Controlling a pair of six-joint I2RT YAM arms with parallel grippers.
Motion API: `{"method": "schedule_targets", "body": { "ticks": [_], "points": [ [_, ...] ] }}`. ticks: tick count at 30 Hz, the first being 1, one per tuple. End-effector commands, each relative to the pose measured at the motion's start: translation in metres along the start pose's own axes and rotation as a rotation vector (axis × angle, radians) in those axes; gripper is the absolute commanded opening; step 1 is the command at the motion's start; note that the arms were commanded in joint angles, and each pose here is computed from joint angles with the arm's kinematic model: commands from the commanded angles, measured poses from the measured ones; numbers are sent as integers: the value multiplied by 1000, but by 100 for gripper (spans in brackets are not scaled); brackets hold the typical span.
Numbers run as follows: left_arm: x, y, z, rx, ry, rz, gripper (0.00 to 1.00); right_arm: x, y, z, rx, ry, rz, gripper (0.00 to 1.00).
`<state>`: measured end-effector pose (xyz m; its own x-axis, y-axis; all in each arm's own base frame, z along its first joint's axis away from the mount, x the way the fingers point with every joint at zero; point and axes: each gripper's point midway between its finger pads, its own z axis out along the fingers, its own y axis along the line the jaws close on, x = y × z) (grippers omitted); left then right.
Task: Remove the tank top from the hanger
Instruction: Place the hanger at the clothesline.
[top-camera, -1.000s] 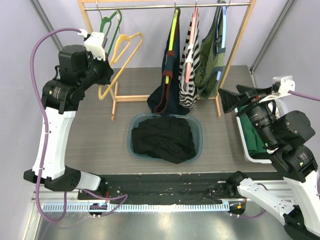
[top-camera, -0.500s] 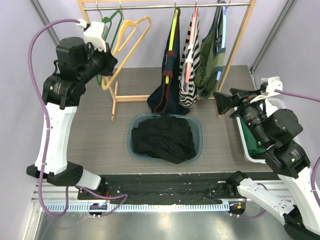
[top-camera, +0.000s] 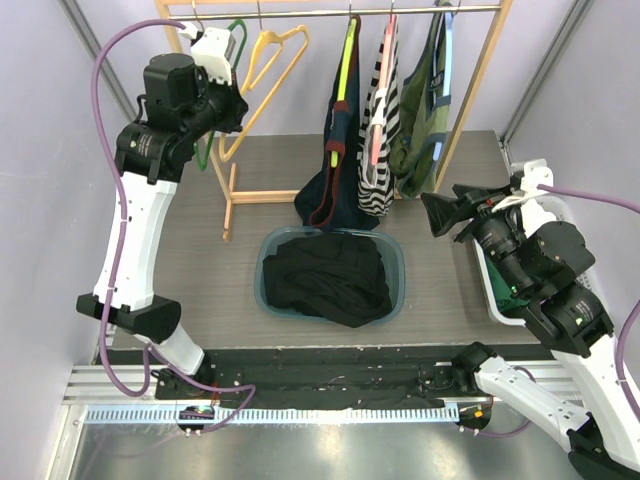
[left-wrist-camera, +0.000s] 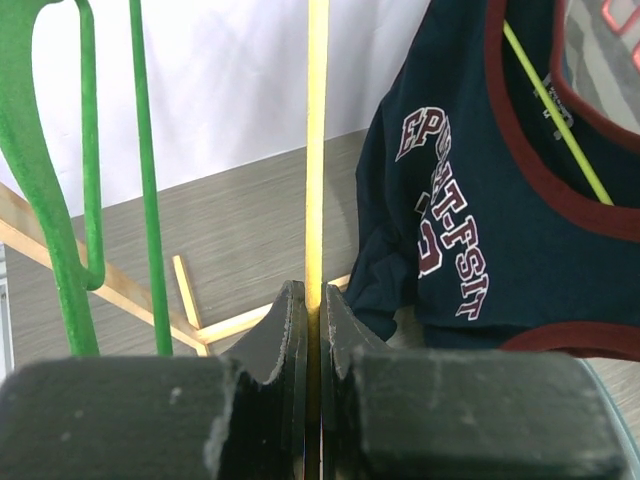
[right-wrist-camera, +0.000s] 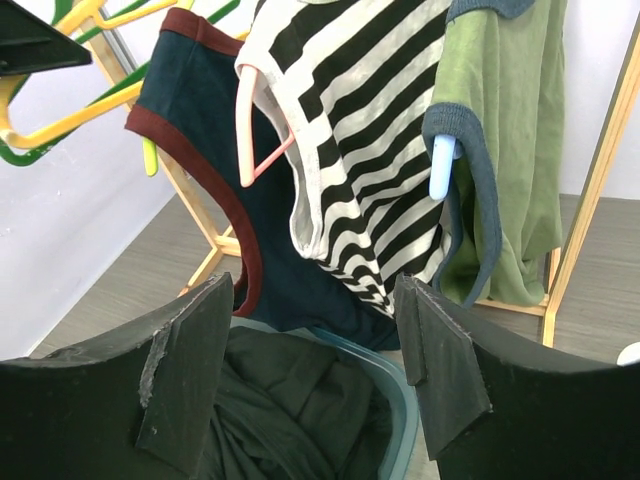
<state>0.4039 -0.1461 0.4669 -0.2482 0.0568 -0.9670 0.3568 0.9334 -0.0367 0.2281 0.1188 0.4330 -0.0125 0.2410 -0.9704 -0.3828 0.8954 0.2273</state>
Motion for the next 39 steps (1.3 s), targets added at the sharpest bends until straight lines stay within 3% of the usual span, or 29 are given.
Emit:
{"method": "schedule_targets", "body": {
  "ticks": [1, 21, 36, 39],
  "points": [
    [-40, 8, -8, -39, -139, 18, 0, -13, 5, -4, -24, -52, 26, 73],
    [-24, 36, 10, -184, -91, 14, 0, -11, 8, -9, -47, -47, 40, 65],
    [0, 39, 5, -131, -20, -73, 0, -13, 9, -11, -50, -44, 32, 62],
    [-2, 38, -5, -138, -35, -86, 11, -12, 8, -11, -44, -41, 35, 63]
  ]
}}
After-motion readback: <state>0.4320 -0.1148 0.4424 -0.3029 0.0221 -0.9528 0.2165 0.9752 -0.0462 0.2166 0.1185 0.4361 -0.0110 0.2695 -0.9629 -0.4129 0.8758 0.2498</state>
